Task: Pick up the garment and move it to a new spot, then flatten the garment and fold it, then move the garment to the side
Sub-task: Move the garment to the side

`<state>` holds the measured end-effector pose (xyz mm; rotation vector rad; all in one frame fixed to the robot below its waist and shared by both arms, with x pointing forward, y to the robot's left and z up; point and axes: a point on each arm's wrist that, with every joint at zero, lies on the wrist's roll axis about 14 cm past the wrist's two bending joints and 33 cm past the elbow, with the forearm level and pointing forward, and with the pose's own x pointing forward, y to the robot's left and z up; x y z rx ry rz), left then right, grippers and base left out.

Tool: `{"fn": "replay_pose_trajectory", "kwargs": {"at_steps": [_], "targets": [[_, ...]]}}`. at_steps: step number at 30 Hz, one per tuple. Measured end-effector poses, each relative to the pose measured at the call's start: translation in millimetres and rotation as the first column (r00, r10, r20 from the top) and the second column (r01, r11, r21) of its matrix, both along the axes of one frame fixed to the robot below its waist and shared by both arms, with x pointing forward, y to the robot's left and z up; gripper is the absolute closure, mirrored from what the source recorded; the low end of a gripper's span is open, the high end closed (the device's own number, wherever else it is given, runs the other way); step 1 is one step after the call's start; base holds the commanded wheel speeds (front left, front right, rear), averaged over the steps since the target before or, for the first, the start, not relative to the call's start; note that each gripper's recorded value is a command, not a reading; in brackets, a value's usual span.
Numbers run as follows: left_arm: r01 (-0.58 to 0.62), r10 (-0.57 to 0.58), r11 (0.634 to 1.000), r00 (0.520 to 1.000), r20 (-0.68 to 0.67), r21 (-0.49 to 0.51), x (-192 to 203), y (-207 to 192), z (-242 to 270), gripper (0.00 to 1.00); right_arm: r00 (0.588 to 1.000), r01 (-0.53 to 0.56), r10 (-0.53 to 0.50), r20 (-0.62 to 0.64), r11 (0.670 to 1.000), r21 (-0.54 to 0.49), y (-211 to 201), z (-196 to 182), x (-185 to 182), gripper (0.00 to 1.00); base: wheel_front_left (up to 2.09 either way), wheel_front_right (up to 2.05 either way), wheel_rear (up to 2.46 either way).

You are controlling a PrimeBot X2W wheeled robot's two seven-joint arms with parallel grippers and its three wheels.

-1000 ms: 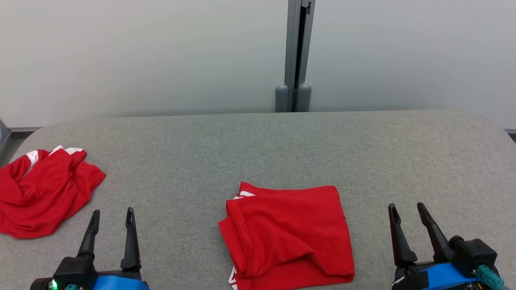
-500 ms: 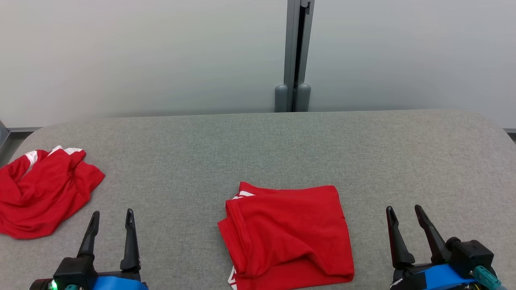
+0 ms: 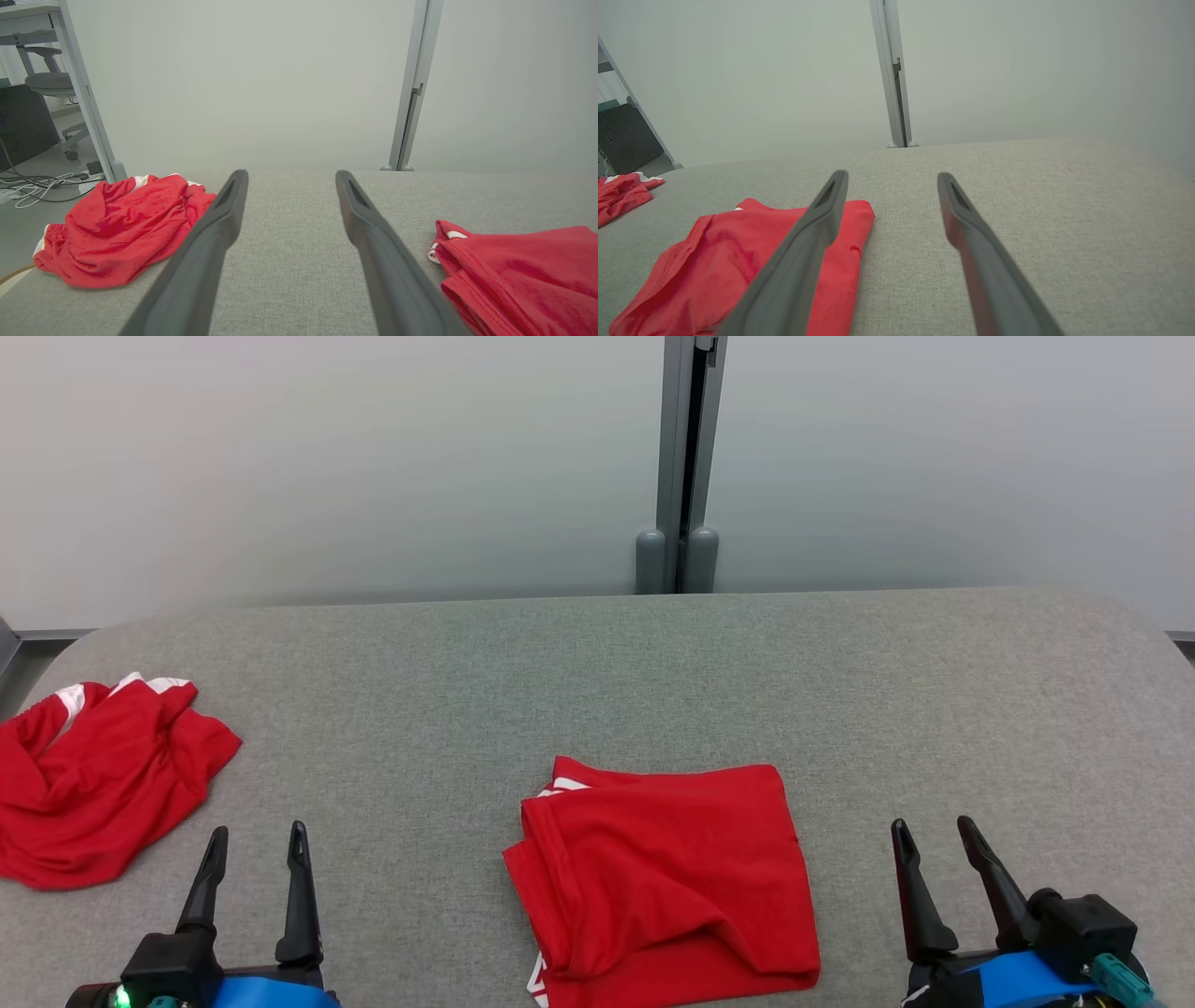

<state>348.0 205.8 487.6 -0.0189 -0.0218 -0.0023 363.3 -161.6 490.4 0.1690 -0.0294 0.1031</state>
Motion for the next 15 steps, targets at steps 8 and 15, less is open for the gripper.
{"fn": "replay_pose_trajectory", "kwargs": {"at_steps": [8, 15], "targets": [[-0.002, 0.002, 1.0, 1.0, -0.006, -0.002, 1.0, 0.3, -1.9, 0.0, 0.999, -0.05, 0.051, 0.011, 0.998, -0.038, 15.6, 5.0, 15.0, 0.0, 0.0, 0.0, 0.0], [-0.003, 0.003, 1.0, 1.0, -0.008, -0.01, 5.6, -0.7, -2.5, 0.0, 0.989, -0.151, 0.15, -0.019, 0.985, -0.087, 47.5, 8.3, 48.9, 0.0, 0.0, 0.0, 0.0]]}}
